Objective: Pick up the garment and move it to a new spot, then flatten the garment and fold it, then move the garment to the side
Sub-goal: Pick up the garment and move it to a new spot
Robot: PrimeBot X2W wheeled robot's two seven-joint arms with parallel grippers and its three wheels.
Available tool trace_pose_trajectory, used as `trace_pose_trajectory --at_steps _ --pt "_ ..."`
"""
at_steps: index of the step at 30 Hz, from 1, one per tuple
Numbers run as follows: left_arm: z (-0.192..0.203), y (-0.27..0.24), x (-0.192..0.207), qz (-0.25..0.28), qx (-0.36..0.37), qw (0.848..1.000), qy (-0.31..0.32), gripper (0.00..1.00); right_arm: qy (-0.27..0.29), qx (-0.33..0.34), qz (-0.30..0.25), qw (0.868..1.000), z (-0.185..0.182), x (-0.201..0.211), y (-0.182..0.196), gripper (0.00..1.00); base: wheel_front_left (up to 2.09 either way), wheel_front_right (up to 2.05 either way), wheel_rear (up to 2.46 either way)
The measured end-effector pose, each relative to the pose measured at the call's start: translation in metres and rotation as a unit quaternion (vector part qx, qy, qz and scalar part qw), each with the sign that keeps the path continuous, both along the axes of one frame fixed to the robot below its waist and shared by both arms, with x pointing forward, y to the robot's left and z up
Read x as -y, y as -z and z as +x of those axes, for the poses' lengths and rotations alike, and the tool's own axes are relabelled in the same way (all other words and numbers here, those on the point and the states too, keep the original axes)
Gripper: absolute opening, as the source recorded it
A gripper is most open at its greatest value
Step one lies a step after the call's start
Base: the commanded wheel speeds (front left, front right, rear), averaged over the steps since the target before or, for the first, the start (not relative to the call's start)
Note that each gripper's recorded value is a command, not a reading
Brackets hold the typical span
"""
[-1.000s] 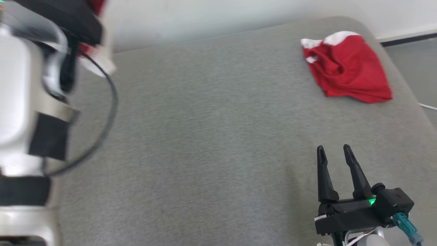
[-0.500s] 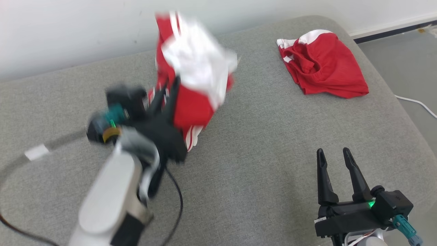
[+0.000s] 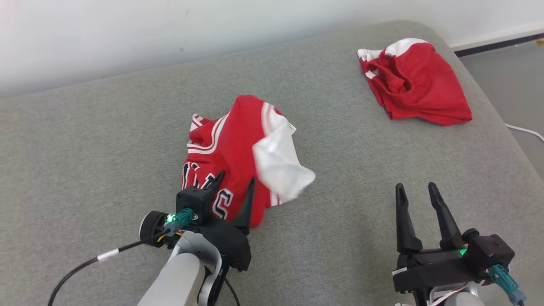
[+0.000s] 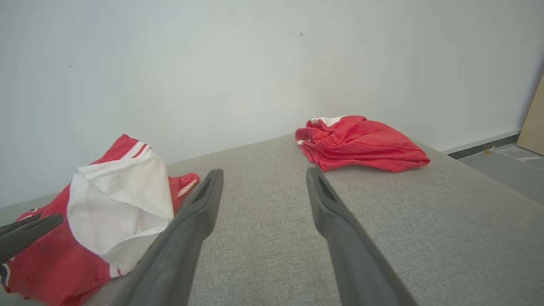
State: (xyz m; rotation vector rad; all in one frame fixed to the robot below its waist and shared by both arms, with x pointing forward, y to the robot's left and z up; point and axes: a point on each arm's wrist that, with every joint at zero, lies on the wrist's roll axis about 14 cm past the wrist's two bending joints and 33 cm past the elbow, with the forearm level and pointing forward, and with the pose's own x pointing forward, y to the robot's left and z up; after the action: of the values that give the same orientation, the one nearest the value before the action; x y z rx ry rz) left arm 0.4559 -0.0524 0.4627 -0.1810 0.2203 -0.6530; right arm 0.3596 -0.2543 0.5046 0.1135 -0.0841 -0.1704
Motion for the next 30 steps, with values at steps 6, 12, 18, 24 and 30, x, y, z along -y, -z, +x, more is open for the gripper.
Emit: trace_pose_trajectory --at_steps 6,12,18,24,30 --pt "0.008 -0.035 -0.01 -0.024 0.057 0.998 -0.025 1.0 -0.011 0.008 0.001 1.0 0.003 -0.007 -0.004 1.0 0.0 0.0 0.0" --pt "0.02 -0.064 -0.055 -0.023 0.111 0.99 -0.085 1.0 -0.028 0.02 0.003 0.999 0.007 -0.017 -0.01 1.0 0.0 0.0 0.0" --pt "0.02 -0.08 -0.118 -0.006 0.147 0.976 -0.162 1.0 -0.052 0.031 0.005 0.998 0.015 -0.032 -0.016 1.0 0.0 0.0 0.0" --pt "0.003 -0.078 -0.178 0.03 0.158 0.961 -0.224 1.0 -0.078 0.034 0.007 0.996 0.022 -0.05 -0.017 1.0 0.0 0.0 0.0" --pt "-0.024 -0.07 -0.23 0.055 0.152 0.946 -0.282 1.0 -0.099 0.035 0.009 0.994 0.025 -0.064 -0.017 1.0 0.0 0.0 0.0"
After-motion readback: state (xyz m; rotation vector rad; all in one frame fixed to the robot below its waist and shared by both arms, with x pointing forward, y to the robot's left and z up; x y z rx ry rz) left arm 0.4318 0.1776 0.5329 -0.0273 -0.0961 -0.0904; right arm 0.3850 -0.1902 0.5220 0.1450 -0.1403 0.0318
